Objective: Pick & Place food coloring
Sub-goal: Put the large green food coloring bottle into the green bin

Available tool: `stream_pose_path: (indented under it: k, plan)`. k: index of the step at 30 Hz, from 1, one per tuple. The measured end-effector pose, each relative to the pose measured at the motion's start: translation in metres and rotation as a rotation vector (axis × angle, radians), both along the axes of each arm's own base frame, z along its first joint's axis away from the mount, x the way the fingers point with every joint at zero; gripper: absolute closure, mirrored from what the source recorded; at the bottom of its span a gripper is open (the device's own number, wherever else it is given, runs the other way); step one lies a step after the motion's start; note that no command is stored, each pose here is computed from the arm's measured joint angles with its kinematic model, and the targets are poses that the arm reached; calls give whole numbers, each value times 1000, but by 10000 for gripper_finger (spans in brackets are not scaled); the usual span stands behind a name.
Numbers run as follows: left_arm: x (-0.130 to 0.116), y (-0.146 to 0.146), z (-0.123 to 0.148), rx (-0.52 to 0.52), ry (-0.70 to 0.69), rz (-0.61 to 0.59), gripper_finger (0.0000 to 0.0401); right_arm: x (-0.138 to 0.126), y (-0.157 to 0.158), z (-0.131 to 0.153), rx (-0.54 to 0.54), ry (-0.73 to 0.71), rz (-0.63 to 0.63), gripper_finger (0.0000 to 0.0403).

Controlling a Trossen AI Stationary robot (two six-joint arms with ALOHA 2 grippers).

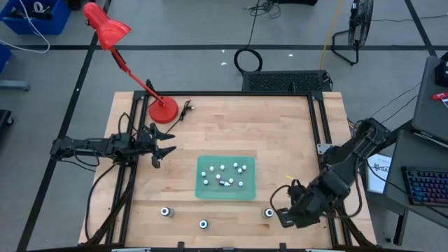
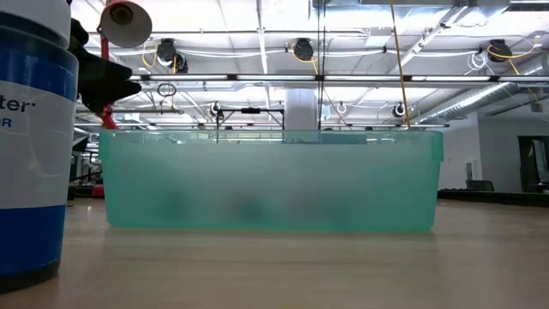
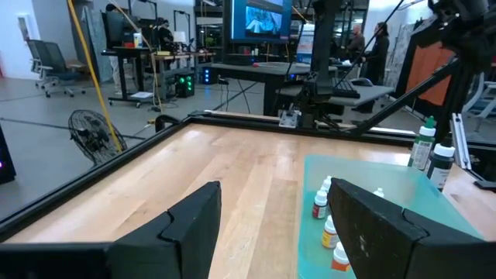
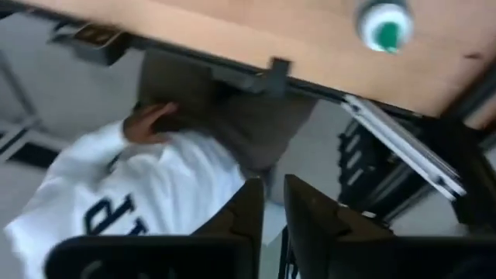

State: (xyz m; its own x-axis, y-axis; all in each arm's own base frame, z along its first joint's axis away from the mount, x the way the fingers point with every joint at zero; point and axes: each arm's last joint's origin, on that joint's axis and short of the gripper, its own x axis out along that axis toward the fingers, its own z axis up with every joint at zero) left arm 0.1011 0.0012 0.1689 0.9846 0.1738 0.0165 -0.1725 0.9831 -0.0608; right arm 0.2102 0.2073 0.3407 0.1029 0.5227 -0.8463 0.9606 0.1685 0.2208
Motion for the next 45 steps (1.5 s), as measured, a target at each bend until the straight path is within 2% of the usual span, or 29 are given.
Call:
stream_pose_path:
  k: [3,9,11,16,18,22,27,33,38,42,45]
  plan:
    - [0,0,0,0,0,0,160,-3,11,-8,-48,62,12,381]
    - [0,0,0,0,0,0,160,-15,22,-33,-251,199,78,399]
    - [0,0,0,0,0,0,160,-17,26,-39,-286,225,91,401]
    - [0,0,0,0,0,0,160,-21,33,-50,-388,180,115,401]
    - [0,0,0,0,0,0,160,-23,38,-55,-393,156,143,397]
    - [0,0,0,0,0,0,160,-30,43,-72,-388,155,177,361]
    - [0,0,0,0,0,0,160,-36,44,-91,-403,173,188,286]
    - [0,0,0,0,0,0,160,-38,40,-97,-416,173,214,212]
    - [0,0,0,0,0,0,160,-39,38,-98,-458,161,222,187]
    - [0,0,0,0,0,0,160,-36,36,-98,-516,96,198,184]
    - [0,0,0,0,0,0,160,-33,34,-98,-517,82,195,187]
